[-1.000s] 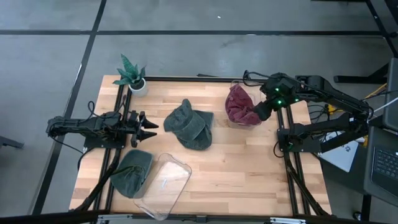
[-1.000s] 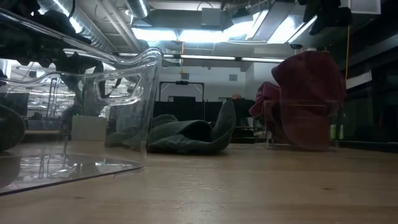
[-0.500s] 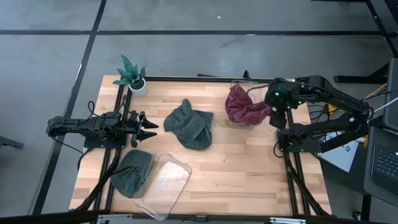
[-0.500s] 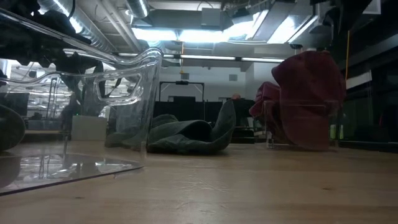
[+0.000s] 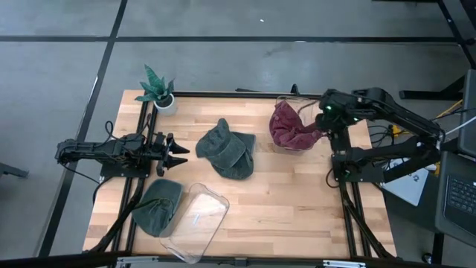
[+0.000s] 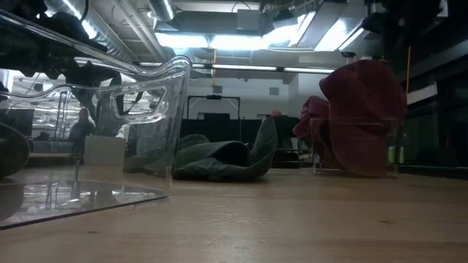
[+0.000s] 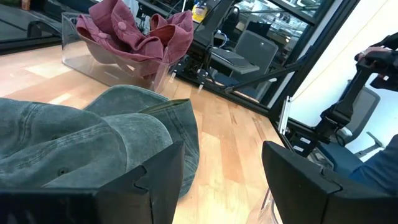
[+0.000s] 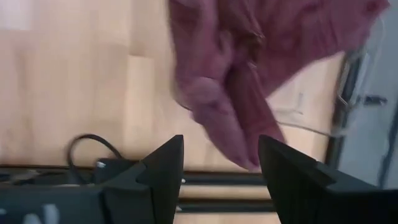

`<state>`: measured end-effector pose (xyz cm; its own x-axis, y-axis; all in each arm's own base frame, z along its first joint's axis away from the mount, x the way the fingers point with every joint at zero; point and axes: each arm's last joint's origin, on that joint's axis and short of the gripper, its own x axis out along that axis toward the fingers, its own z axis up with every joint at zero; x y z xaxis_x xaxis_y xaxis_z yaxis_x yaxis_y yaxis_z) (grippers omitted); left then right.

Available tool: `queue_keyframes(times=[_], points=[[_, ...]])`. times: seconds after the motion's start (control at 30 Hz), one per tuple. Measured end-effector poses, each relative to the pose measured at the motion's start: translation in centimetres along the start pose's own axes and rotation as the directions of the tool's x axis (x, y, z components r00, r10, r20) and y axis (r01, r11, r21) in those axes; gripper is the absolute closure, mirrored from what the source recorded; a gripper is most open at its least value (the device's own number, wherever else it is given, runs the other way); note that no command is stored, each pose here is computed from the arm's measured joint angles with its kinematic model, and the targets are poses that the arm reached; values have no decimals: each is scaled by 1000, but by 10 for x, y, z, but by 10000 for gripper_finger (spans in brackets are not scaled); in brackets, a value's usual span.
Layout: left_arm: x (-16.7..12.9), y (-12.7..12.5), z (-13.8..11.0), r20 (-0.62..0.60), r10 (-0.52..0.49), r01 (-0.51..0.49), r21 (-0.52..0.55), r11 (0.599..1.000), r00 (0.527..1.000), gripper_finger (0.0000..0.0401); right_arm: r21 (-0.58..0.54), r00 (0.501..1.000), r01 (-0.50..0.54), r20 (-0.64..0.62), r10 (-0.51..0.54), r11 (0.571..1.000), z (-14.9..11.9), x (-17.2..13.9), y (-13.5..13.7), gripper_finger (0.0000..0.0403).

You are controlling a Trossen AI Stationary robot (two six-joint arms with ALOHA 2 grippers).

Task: Pick & Place hat
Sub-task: Put the red cap into the top transparent bin

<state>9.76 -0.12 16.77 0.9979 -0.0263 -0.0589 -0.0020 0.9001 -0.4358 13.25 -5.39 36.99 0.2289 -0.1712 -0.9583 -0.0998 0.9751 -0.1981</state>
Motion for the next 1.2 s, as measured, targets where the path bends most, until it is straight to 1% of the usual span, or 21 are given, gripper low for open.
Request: queue_keyframes(times=[0.1, 0.3, 0.43, 0.63, 0.77, 0.93, 1.07, 1.2], points=[[0, 0, 0, 0, 0, 0, 0, 1000, 1000, 191, 6, 998, 19, -59, -18, 1000, 5, 8, -9, 199], [0, 0, 0, 0, 0, 0, 0, 1000, 1000, 191, -17, 991, -20, -129, 18, 1000, 16, 24, -21, 199], [0, 0, 0, 0, 0, 0, 0, 1000, 1000, 191, -19, 989, -65, -136, 62, 998, 21, 31, -23, 199], [0, 0, 0, 0, 0, 0, 0, 1000, 1000, 191, 26, 984, -113, -136, 115, 993, 26, 37, -24, 199], [0, 0, 0, 0, 0, 0, 0, 1000, 1000, 191, 71, 977, -125, -167, 135, 990, 25, 46, -25, 203], [0, 0, 0, 0, 0, 0, 0, 1000, 1000, 191, 84, 958, -154, -231, 170, 984, 15, 63, -19, 231], [0, 0, 0, 0, 0, 0, 0, 1000, 1000, 191, 73, 956, -105, -268, 121, 992, 8, 64, -17, 268], [0, 0, 0, 0, 0, 0, 0, 1000, 1000, 191, 73, 958, -69, -274, 86, 995, 5, 61, -17, 322]])
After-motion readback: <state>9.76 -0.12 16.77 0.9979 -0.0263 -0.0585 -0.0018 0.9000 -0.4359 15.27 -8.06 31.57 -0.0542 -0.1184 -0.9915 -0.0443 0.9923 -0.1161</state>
